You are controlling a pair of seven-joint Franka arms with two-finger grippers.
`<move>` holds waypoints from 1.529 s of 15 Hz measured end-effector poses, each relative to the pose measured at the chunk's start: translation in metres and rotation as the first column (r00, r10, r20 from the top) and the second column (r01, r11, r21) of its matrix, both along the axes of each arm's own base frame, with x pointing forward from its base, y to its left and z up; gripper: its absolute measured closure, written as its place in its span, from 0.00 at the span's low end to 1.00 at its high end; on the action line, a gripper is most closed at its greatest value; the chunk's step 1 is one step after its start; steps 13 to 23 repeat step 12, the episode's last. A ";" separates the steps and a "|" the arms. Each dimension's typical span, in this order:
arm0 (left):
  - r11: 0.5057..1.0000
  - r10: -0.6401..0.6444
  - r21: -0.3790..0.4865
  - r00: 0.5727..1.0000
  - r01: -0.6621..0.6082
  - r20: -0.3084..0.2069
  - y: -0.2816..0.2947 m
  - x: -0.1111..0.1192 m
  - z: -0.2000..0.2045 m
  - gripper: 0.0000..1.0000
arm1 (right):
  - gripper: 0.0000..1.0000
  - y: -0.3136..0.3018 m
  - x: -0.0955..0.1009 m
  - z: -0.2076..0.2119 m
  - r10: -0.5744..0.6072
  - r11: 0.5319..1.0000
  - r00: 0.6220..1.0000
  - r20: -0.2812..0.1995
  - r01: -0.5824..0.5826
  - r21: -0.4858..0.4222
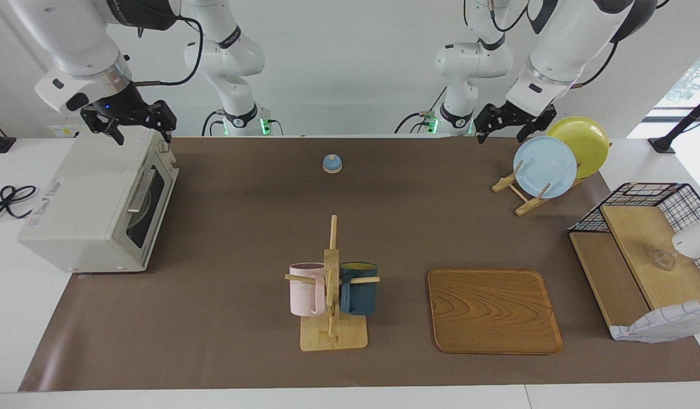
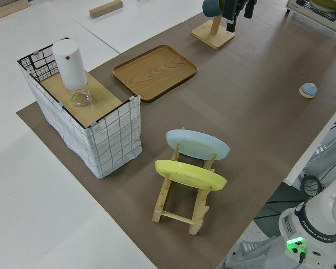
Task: Put corn in oven
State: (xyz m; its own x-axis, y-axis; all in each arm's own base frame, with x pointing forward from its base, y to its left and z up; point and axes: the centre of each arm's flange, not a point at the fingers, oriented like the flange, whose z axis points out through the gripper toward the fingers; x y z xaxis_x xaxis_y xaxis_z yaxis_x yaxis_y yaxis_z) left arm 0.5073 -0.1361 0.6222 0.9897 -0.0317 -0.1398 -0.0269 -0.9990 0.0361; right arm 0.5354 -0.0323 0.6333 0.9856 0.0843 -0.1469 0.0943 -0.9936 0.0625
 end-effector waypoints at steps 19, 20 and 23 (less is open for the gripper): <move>1.000 0.000 0.000 1.000 0.000 0.000 0.000 0.000 0.000 0.00 | 0.00 -0.002 0.000 0.000 -0.053 0.998 0.999 0.006 0.053 0.020; 1.000 0.000 0.000 1.000 0.000 0.000 0.000 0.000 0.000 0.00 | 0.00 -0.002 0.000 0.000 -0.053 0.998 0.999 0.006 0.053 0.020; 1.000 0.000 0.000 1.000 0.000 0.000 0.000 0.000 0.000 0.00 | 0.00 -0.002 0.000 0.000 -0.053 0.998 0.999 0.006 0.053 0.020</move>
